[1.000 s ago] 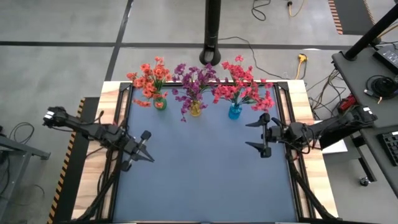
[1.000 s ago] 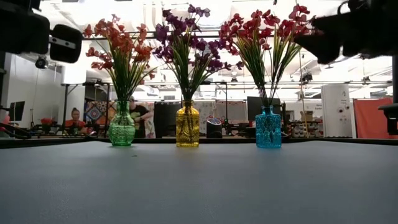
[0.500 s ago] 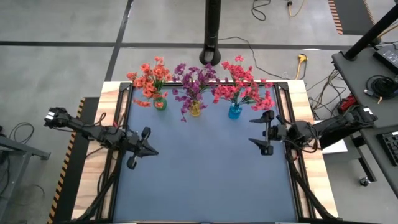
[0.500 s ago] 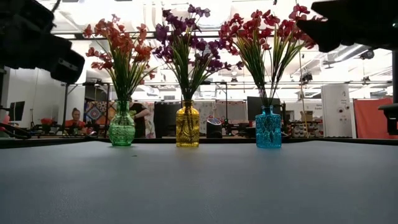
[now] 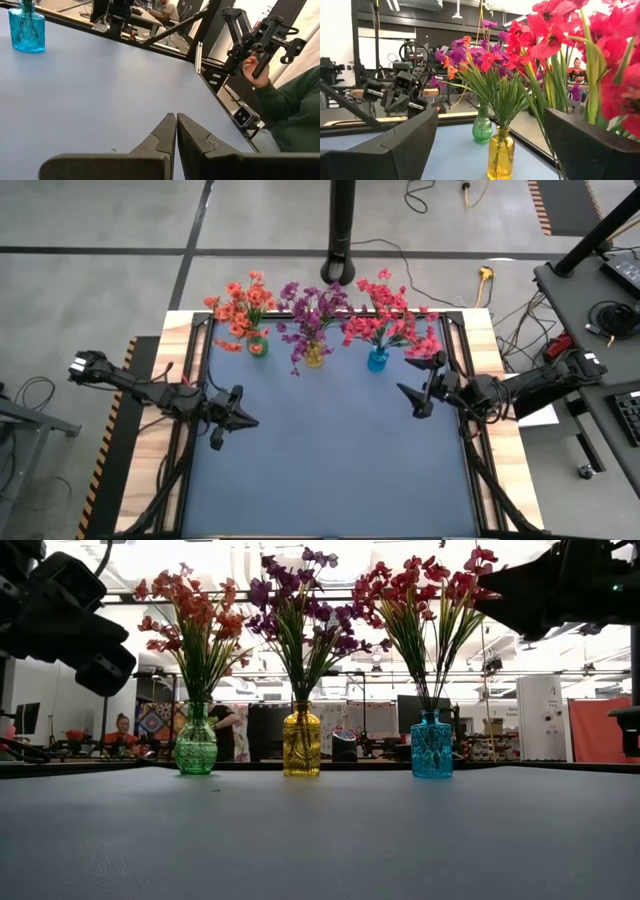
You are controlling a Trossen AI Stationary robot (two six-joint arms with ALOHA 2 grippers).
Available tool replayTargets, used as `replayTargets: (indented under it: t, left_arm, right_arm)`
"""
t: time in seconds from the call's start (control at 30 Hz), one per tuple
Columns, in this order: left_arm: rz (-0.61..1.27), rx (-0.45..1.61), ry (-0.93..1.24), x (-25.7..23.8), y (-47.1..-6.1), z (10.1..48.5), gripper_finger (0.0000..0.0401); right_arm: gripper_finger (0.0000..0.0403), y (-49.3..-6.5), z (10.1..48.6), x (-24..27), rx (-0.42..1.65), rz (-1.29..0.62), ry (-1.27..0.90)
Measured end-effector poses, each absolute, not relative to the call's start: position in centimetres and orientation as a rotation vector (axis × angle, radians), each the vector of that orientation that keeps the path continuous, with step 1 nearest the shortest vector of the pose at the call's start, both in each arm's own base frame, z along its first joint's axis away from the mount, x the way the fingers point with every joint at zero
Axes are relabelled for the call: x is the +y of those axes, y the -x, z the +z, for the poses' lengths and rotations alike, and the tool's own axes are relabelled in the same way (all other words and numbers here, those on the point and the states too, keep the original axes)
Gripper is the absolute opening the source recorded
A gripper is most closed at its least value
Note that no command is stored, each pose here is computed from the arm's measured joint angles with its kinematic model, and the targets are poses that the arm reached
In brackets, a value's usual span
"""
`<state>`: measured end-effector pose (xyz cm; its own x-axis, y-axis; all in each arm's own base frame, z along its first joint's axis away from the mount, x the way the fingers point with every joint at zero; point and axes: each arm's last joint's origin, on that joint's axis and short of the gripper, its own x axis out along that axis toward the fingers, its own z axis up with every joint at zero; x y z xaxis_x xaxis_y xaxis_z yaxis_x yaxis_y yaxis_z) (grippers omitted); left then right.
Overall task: Sort flowers into vase by color
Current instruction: Return to Home Position
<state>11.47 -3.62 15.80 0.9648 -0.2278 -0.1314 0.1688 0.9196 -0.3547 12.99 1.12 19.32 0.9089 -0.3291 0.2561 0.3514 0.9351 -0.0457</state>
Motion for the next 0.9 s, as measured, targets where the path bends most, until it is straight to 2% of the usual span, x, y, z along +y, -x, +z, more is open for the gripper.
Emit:
replayTargets:
  t: [0.57, 0.77, 0.9]
  left_arm:
    - [-0.198, 0.208, 0.338, -3.7, -11.7, 15.5, 0.0000]
    - [-0.196, 0.219, 0.335, -3.7, -11.7, 15.3, 0.0000]
    - [-0.195, 0.225, 0.333, -3.7, -11.8, 15.3, 0.0000]
  right_arm:
    - [0.0352, -13.0, 19.2, 1.2, -0.239, -0.344, 0.086]
    - [0.0352, -11.8, 20.0, 1.0, -0.306, -0.337, 0.035]
    - [0.0352, -10.5, 19.4, 0.4, -0.248, -0.346, -0.016]
